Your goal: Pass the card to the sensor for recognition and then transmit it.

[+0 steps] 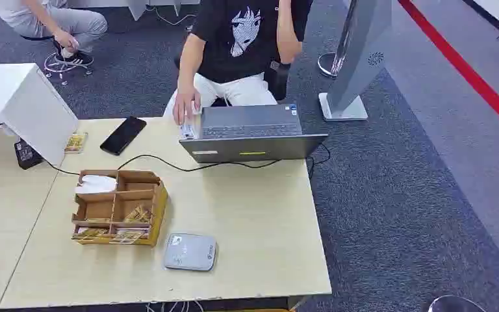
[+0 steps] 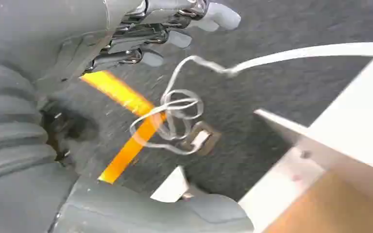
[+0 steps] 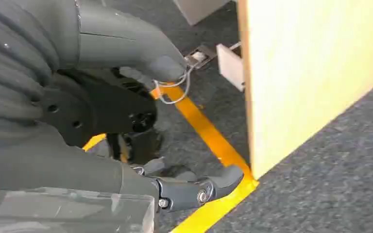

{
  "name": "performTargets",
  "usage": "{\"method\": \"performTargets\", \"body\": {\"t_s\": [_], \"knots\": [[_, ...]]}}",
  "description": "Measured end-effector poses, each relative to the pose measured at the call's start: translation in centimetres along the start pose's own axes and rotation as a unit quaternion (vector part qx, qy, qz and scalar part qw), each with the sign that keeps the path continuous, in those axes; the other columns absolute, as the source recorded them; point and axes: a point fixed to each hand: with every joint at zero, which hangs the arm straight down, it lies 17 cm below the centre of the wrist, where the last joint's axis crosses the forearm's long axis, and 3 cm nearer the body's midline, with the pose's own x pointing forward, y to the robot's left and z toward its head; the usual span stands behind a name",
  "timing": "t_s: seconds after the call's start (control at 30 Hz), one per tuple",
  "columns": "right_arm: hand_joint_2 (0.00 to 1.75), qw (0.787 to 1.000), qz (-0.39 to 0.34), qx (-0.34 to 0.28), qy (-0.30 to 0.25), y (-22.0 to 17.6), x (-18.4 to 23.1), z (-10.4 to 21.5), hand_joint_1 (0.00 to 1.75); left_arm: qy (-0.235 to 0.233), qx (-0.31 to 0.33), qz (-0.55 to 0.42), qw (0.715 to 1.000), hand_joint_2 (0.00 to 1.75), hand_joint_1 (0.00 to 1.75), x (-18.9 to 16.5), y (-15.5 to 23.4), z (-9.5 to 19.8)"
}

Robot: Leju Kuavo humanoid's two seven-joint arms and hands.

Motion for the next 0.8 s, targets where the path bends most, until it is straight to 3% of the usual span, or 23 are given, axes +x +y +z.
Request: {"method": "performTargets", "body": {"t_s": [0.43,0.63,0.8], "knots": [[1.75,0.999,0.003,0.011,-0.046,2.3,2.2,-0.6,0.00,-0.143,-0.064,-0.168,0.973,1.75,0.00,9.4,-7.6,0.7],[1.75,0.998,0.013,0.019,-0.062,3.4,2.9,-0.9,0.00,-0.191,-0.093,-0.258,0.942,1.75,0.00,12.7,-12.1,1.0],[1.75,0.996,0.024,0.029,-0.075,4.7,3.5,-1.1,0.00,-0.238,-0.118,-0.345,0.900,1.75,0.00,15.6,-16.8,1.2]]}}
